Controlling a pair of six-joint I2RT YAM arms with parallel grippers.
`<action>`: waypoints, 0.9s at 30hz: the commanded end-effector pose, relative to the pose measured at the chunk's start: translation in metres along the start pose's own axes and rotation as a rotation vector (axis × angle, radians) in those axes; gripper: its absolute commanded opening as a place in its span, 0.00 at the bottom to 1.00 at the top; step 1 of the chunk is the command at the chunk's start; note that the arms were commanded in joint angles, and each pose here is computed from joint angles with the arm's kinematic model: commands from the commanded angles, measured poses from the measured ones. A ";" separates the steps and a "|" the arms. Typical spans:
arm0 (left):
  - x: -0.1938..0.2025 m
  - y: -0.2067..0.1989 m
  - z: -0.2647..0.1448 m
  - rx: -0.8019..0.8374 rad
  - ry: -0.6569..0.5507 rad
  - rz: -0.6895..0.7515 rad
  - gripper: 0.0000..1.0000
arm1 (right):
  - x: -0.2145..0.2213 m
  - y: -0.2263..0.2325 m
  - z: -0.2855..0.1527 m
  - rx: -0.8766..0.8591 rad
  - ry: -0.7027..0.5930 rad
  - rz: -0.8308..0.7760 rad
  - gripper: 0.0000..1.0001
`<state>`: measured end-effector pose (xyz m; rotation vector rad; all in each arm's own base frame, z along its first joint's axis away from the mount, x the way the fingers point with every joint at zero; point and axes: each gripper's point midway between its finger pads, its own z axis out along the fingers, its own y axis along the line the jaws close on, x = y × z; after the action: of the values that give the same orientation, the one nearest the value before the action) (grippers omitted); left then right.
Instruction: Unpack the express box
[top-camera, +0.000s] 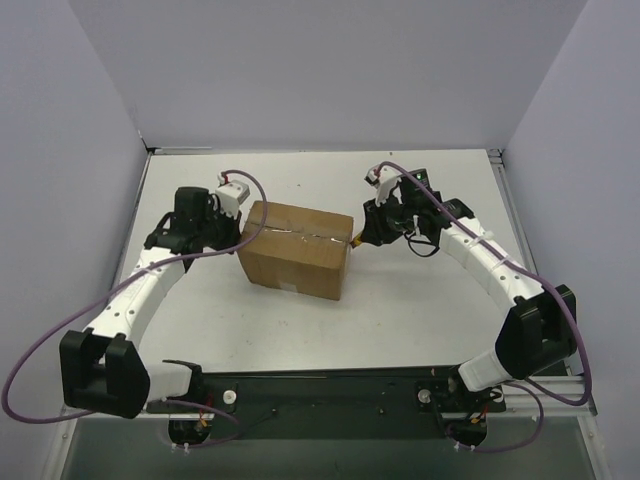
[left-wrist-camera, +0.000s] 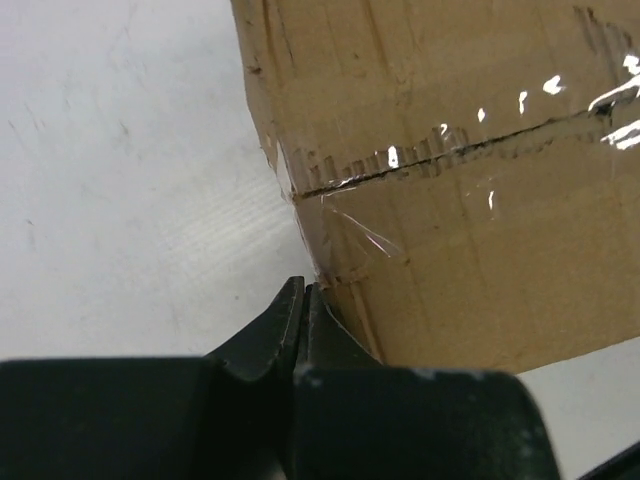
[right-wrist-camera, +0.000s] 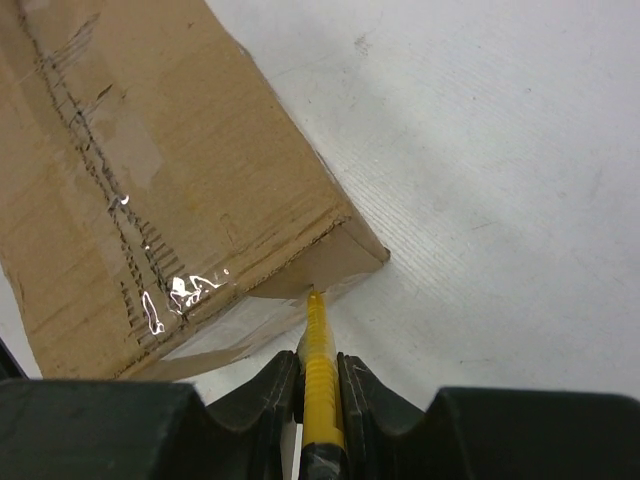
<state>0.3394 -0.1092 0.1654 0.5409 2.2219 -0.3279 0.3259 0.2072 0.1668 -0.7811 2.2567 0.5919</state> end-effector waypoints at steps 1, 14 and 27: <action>0.037 -0.012 -0.017 0.035 0.078 -0.050 0.00 | -0.001 0.003 0.004 -0.009 0.034 -0.033 0.00; -0.033 -0.003 -0.084 0.072 -0.064 0.266 0.39 | 0.007 -0.017 -0.037 0.066 0.009 0.020 0.00; -0.058 -0.159 -0.046 0.376 -0.264 0.916 0.60 | -0.065 -0.054 -0.089 0.076 -0.312 0.393 0.00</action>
<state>0.2572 -0.2182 0.2442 1.4324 1.6604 -0.3679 0.3455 0.1336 0.2005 -0.3453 2.3081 0.5927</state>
